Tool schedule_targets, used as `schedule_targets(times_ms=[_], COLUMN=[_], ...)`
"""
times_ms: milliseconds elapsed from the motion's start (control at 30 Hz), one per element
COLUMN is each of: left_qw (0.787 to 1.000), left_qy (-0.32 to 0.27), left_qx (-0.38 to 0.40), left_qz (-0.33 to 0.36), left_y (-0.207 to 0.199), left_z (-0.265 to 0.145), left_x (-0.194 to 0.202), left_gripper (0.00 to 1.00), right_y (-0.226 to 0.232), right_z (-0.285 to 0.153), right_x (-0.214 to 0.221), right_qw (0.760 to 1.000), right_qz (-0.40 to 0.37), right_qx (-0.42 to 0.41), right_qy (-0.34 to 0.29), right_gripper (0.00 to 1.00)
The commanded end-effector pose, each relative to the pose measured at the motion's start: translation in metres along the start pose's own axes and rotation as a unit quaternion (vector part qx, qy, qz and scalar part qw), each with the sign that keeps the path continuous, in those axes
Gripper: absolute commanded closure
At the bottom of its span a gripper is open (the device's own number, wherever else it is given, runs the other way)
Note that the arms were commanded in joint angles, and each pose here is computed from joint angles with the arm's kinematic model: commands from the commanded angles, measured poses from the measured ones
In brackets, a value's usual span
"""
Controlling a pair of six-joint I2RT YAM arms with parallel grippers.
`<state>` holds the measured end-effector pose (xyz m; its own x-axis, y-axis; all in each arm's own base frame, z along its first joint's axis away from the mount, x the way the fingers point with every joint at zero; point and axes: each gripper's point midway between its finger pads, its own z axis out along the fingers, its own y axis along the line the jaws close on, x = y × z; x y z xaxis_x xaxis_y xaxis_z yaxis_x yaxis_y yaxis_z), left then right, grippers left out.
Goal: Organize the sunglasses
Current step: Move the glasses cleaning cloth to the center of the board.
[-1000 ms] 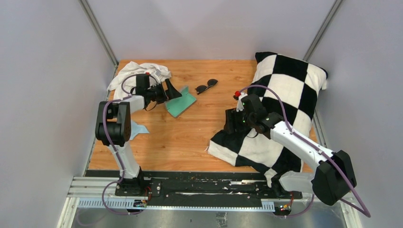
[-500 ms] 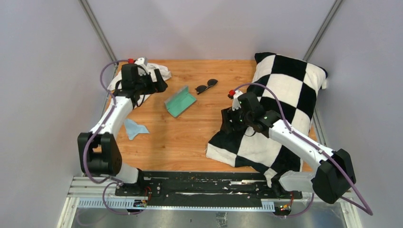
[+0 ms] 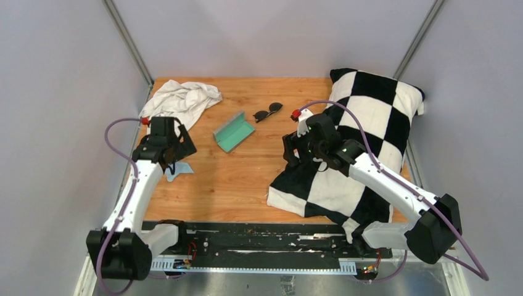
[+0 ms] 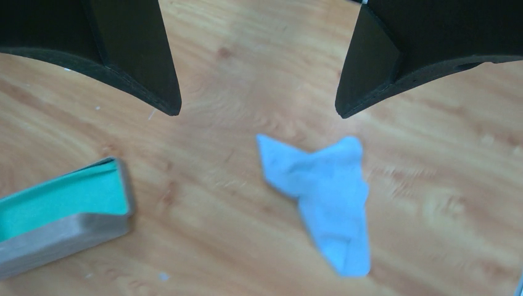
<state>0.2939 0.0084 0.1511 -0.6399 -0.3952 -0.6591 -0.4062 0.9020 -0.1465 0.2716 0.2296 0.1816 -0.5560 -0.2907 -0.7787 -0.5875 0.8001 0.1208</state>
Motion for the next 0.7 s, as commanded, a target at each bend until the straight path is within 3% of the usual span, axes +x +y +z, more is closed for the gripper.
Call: schedule_targets(times_ms=[0,200,667], left_qw=[0.994,0.989,0.992], left_qy=[0.035,0.08,0.033], left_qx=[-0.081,-0.069,-0.05], left_qz=[-0.057,-0.101,-0.11], left_y=[0.042,0.036,0.023], left_z=[-0.014,0.026,0.066], left_x=[0.048,0.093,0.076], left_gripper=[0.01,0.32,0.4], right_y=[0.008,0.015,0.024], right_z=[-0.002,0.003,-0.002], right_x=[0.0,0.005,0.003], right_qw=[1.0,0.999,0.998], right_qz=[-0.008,-0.004,-0.003], right_qx=[-0.015,-0.038,-0.058], right_qy=[-0.004,-0.002,-0.008], right_gripper=[0.21,0.21,0.2])
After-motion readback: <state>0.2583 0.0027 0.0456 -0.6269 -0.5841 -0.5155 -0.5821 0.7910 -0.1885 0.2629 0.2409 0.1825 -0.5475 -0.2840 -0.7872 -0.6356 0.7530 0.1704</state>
